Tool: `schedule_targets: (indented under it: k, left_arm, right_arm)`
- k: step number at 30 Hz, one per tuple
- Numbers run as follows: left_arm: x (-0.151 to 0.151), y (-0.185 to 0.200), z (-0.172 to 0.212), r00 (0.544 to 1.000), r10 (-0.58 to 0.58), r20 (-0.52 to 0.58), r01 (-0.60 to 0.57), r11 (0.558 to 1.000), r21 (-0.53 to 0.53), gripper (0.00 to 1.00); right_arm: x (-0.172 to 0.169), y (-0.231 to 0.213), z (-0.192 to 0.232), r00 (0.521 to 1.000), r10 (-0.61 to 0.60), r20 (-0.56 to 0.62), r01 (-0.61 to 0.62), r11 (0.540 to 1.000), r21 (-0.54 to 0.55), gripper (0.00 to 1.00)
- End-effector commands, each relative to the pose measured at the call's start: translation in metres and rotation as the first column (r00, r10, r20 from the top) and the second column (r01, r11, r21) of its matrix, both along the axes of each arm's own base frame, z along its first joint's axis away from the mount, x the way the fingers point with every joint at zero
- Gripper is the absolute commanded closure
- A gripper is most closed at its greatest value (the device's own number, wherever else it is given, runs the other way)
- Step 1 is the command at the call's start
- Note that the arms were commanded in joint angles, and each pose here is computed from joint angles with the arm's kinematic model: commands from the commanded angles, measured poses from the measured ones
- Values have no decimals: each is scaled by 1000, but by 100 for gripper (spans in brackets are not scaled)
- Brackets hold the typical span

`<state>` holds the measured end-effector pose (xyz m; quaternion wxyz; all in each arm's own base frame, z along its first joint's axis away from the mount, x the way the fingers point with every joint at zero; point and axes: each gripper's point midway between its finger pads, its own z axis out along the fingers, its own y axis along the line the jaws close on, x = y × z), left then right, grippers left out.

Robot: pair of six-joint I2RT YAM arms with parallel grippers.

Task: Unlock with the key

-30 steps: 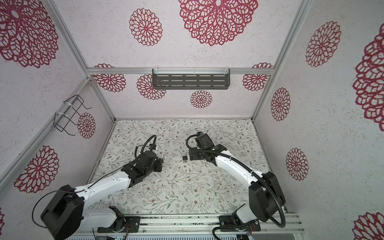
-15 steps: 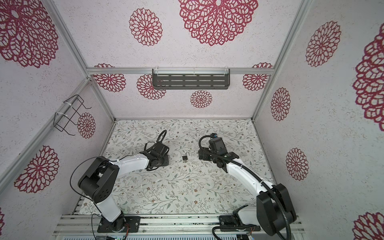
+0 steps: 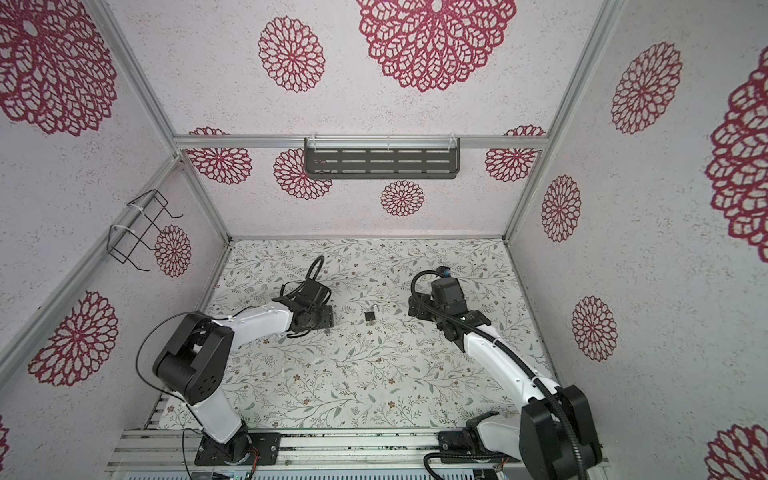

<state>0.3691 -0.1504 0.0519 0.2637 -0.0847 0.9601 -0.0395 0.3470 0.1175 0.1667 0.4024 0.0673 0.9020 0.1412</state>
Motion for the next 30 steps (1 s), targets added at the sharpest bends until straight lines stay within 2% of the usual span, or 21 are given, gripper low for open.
schedule_targets:
  k: [1,2,5,8,11,12,15,16,18,19,20,22,24,25,26,29,30]
  left_arm:
    - [15,41,68,977,97,192,-101,995,15,7]
    - [15,63,85,961,141,239,-152,988,30,1]
    - [4,141,124,875,304,376,-356,932,75,0]
    - [-19,216,141,758,422,496,-550,823,140,0]
    - [-32,260,127,707,457,540,-632,751,191,0]
    - [-32,265,121,708,451,543,-631,749,200,0]
    - [-21,269,104,691,380,615,-610,763,214,0]
    - [-16,267,99,686,344,641,-589,779,213,0]
    - [-5,262,96,653,288,701,-562,805,193,0]
    - [1,258,97,659,260,706,-536,821,197,0]
    - [6,255,97,669,241,703,-513,834,203,0]
    - [16,251,96,661,195,725,-464,865,190,0]
    - [23,245,83,677,163,718,-409,894,184,0]
    - [26,237,77,677,119,726,-364,912,191,0]
    - [28,233,75,669,89,738,-340,919,197,0]
    - [30,240,69,711,133,691,-354,916,189,0]
    - [31,239,71,694,128,708,-352,919,179,0]
  right_arm:
    - [14,-62,24,968,-214,133,232,962,-141,3]
    - [14,-84,23,945,-284,163,312,932,-187,1]
    - [10,-147,13,847,-465,257,522,817,-244,1]
    - [4,-185,-5,781,-534,324,615,749,-248,1]
    - [2,-204,-29,751,-552,363,651,711,-267,1]
    - [2,-206,-36,754,-543,370,647,712,-273,1]
    - [12,-198,-48,788,-455,415,584,766,-268,1]
    - [19,-193,-47,809,-421,409,549,791,-270,1]
    - [27,-180,-40,818,-336,467,485,839,-246,1]
    - [30,-172,-41,830,-287,478,432,872,-228,1]
    - [32,-169,-45,838,-261,479,408,883,-232,1]
    - [36,-154,-48,862,-178,474,327,911,-252,1]
    - [33,-143,-54,858,-116,501,277,925,-260,1]
    - [30,-136,-51,844,-81,530,252,932,-259,1]
    - [30,-138,-54,855,-87,511,255,928,-270,1]
    - [33,-139,-54,857,-101,506,275,919,-282,1]
    - [32,-139,-53,853,-101,513,281,916,-286,1]
